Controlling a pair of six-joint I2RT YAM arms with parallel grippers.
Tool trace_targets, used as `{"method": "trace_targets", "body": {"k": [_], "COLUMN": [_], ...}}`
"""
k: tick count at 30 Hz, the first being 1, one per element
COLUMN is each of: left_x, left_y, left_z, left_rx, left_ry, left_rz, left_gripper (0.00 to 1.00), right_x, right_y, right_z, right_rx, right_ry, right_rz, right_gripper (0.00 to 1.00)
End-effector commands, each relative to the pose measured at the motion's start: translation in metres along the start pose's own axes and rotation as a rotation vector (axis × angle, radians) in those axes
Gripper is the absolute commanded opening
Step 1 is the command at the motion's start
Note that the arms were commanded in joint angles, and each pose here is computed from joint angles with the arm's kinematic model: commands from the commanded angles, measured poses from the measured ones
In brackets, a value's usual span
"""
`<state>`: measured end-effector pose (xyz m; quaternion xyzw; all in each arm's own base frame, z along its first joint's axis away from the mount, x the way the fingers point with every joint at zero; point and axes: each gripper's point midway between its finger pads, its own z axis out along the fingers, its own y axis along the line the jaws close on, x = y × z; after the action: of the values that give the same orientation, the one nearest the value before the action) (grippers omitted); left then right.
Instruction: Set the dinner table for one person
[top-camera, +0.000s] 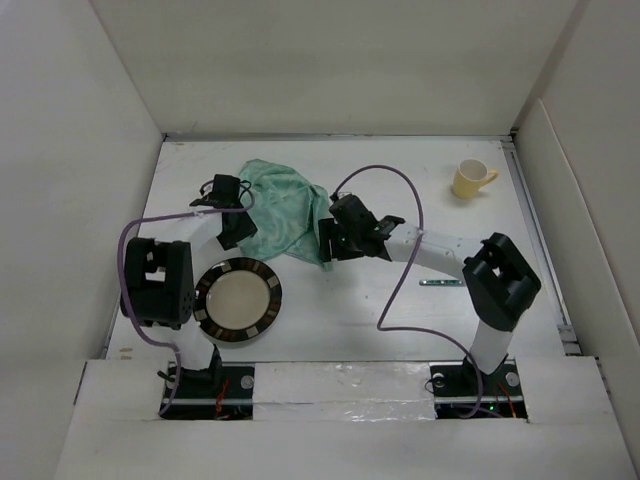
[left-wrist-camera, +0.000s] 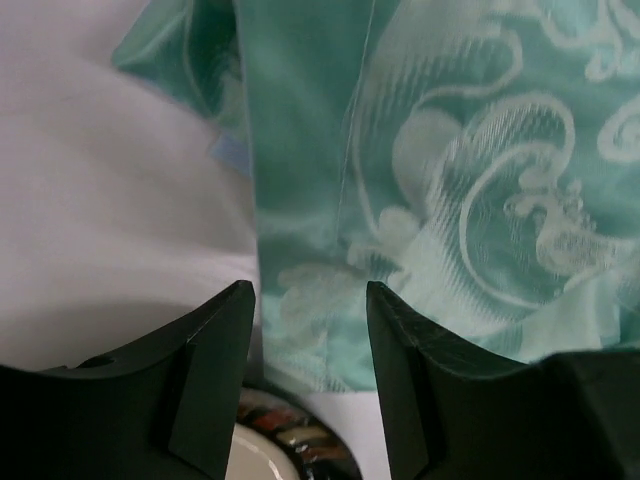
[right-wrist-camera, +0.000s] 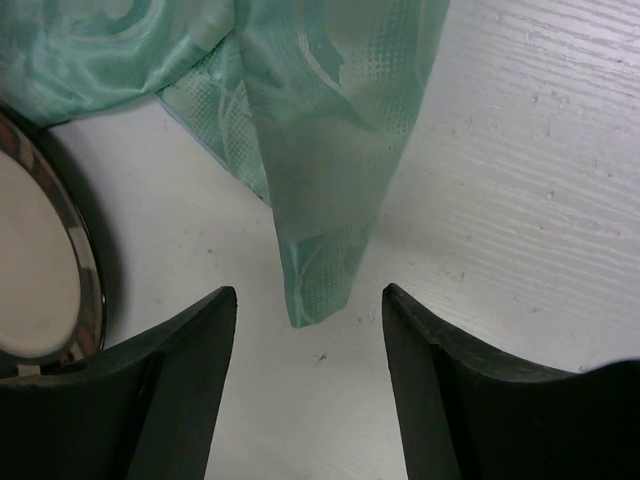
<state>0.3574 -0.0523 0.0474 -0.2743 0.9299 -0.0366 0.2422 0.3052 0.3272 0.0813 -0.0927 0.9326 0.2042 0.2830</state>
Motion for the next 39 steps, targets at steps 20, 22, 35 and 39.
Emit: {"method": "trace_targets", "body": {"k": [20, 22, 35, 39], "left_x": [-0.102, -0.115, -0.084, -0.048], "left_y": [-0.117, -0.124, -0.08, -0.075], "left_z": [0.033, 0.028, -0.044, -0.056], "left_rx": [0.232, 0.226, 0.193, 0.244], "left_ry": [-0.052, -0.059, -0.181, -0.169], "left_rz": [0.029, 0.042, -0.009, -0.128], "left_gripper": [0.0, 0.06, 0.48, 0.48], "right_x": [-0.083, -0.091, -0.106, -0.102], "right_y": [-0.118, -0.133, -0.119, -0.105], "right_z": [0.004, -0.004, -0.061, -0.086], "right_rx": [0.426, 0.437, 0.305, 0.219], "right_ry": [-0.137, -0.16, -0.251, -0.299], "right_rz": [-0.026, 0.014, 0.15, 0.197], "right_gripper": [0.0, 0.09, 0.61, 0.18]}}
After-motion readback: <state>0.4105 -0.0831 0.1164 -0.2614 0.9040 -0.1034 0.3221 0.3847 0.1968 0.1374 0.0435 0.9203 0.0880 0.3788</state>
